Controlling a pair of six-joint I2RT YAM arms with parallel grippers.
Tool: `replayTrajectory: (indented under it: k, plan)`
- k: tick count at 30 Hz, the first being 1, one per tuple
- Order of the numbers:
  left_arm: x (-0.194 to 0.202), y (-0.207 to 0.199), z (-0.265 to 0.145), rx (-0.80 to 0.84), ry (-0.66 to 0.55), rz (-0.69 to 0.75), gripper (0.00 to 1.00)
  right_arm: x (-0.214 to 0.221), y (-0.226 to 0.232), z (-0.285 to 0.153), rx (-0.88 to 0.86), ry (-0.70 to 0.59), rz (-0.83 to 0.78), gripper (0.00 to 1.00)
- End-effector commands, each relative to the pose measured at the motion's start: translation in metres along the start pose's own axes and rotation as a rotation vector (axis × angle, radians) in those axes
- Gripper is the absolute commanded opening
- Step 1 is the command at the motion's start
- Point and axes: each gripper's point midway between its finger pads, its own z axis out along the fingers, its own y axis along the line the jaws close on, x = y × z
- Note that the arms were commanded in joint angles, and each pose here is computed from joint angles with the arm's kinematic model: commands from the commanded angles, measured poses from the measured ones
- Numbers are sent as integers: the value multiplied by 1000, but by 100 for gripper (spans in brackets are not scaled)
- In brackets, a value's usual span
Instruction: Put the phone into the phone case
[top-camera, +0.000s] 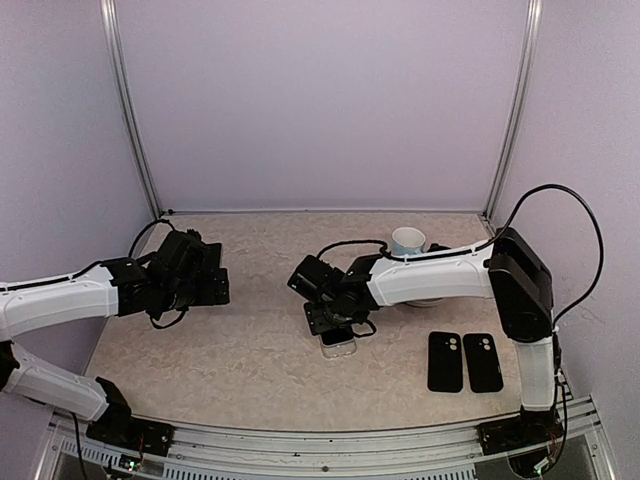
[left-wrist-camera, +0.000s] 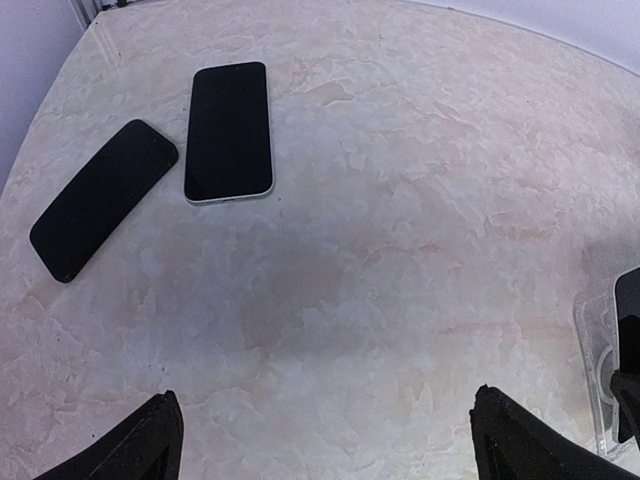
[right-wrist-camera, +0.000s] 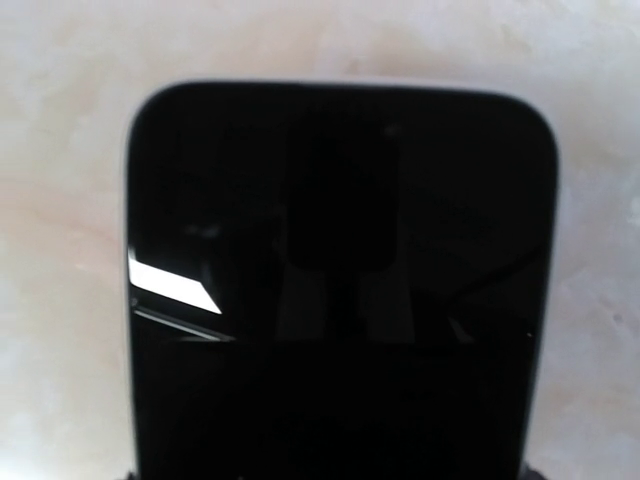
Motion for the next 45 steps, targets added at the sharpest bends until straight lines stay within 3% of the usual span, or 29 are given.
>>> replayTrajectory:
  k: [1, 17, 27, 30, 34, 35, 45]
  plan:
    - [-3, -1, 2, 3, -8, 9, 99, -18, 15, -27, -103, -60, 56, 53]
    - [-4, 0, 2, -7, -11, 11, 99, 19, 8, -3, -77, 50, 54, 54]
    - [-2, 1, 4, -11, -7, 7, 99, 17, 8, 2, -83, 55, 73, 56]
    - [-1, 2, 5, -13, -8, 5, 99, 26, 4, 2, -73, 88, 81, 65]
    - [-1, 2, 6, -15, -4, 7, 99, 31, 0, -2, -52, 120, 75, 96]
    - [-1, 2, 6, -16, -3, 7, 99, 31, 0, -3, -52, 125, 72, 99]
    - [-1, 3, 8, -28, -2, 11, 99, 46, 12, 8, -101, 237, 50, 99]
